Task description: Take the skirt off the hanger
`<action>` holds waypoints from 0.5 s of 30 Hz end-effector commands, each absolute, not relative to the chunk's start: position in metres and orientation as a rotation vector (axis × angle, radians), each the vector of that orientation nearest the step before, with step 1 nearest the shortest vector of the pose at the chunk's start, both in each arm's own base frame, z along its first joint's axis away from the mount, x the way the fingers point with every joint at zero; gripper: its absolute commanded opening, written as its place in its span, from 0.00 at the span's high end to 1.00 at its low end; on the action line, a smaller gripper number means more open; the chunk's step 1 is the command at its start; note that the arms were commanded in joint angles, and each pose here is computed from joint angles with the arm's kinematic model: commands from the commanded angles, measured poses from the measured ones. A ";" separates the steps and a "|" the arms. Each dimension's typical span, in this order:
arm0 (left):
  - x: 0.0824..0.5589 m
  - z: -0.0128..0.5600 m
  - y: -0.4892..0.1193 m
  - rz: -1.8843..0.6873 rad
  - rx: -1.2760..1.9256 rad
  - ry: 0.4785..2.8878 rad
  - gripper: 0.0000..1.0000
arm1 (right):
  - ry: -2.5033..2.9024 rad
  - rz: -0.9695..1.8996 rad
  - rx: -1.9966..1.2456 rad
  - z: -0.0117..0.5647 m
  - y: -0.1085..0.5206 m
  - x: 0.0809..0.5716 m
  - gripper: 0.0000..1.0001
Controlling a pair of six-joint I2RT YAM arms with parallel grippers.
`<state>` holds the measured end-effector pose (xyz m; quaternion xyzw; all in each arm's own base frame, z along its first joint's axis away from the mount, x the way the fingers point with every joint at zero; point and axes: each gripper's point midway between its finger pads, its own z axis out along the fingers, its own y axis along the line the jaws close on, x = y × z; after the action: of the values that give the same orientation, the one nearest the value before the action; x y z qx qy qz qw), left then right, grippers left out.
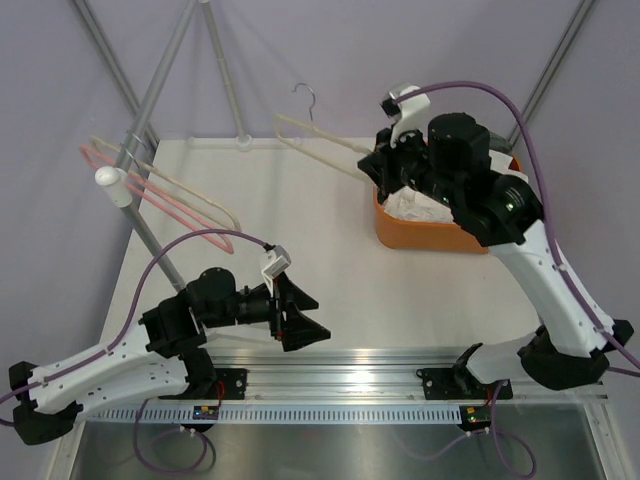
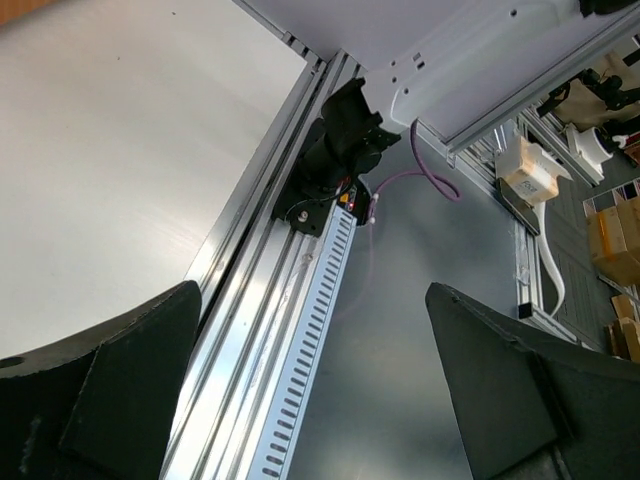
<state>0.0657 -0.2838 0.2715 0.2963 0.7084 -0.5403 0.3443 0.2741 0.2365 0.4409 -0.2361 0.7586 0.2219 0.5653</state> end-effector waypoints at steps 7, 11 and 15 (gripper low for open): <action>0.068 0.229 -0.280 -1.421 0.685 1.840 0.01 | 1.432 0.666 -0.767 0.509 0.322 0.317 1.00; 0.069 0.214 -0.279 -1.406 0.678 1.871 0.01 | 1.371 0.731 -0.806 0.512 0.348 0.325 1.00; 0.070 0.202 -0.280 -1.387 0.682 1.898 0.01 | 1.322 0.820 -0.878 0.523 0.375 0.320 1.00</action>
<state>0.0630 -0.2721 0.1841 0.2702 0.7533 -0.5143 0.3083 0.3374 0.3569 0.4685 -0.3544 0.6587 0.3125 0.5855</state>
